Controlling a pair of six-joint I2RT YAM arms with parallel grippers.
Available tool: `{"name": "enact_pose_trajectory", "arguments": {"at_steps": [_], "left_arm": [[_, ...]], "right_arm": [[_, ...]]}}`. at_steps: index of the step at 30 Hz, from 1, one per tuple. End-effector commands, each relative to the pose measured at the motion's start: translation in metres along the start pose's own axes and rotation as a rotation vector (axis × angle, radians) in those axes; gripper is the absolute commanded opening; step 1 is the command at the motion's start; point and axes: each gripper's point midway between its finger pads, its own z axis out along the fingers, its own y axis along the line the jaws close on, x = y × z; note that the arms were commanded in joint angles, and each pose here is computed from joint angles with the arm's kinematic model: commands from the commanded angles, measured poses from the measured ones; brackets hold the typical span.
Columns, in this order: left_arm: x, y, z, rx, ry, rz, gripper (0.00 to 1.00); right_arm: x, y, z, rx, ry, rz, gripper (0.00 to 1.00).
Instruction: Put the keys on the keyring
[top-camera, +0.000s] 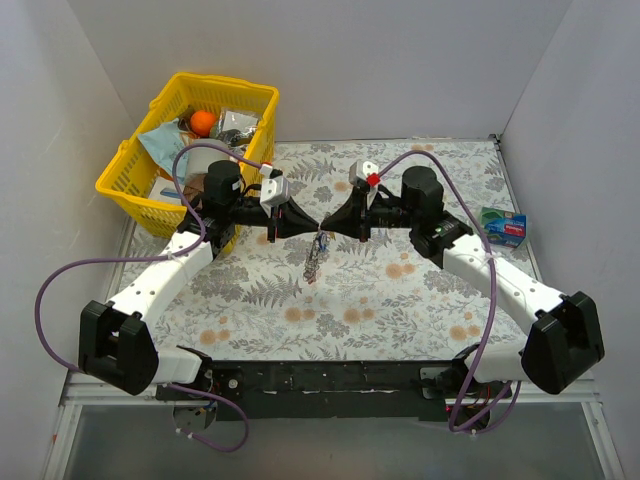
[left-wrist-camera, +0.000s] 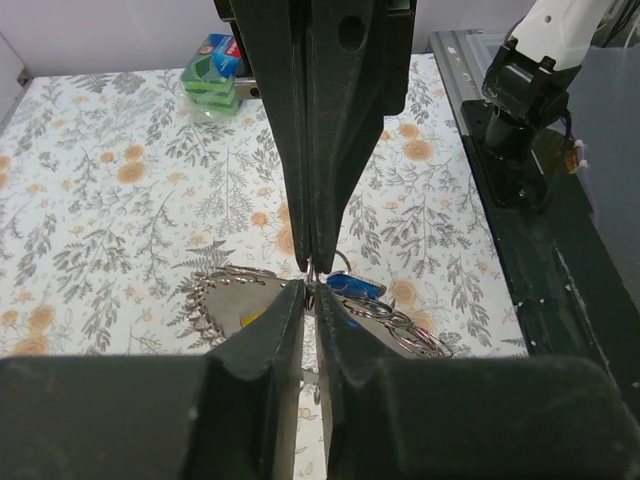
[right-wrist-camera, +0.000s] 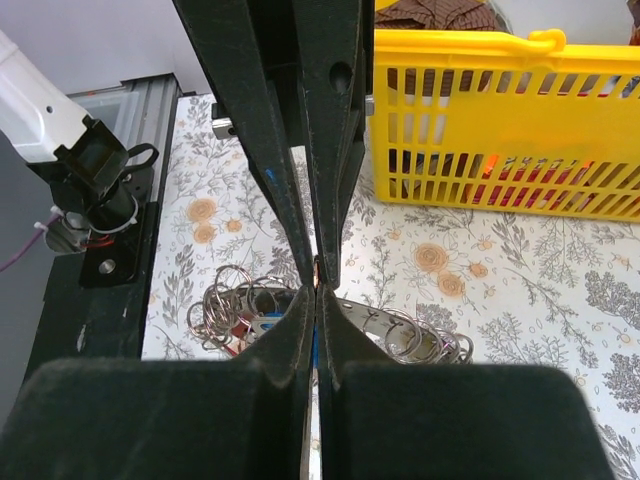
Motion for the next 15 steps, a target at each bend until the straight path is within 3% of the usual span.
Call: {"name": "enact_pose_trajectory", "arguments": {"at_steps": [1,6,15], "left_arm": [[-0.024,0.0,-0.001,0.0,-0.024,0.077,0.14],[-0.022,0.002,-0.003,-0.021,-0.006,0.092,0.32],[-0.012,0.008,-0.005,-0.052,0.038,0.078,0.43]], "right_arm": [[-0.011,-0.006,0.0,0.011,0.034,-0.024,0.01],[-0.004,-0.01,0.0,0.011,0.091,-0.001,0.01],[0.025,-0.014,-0.004,0.015,0.26,0.083,0.01]]}}
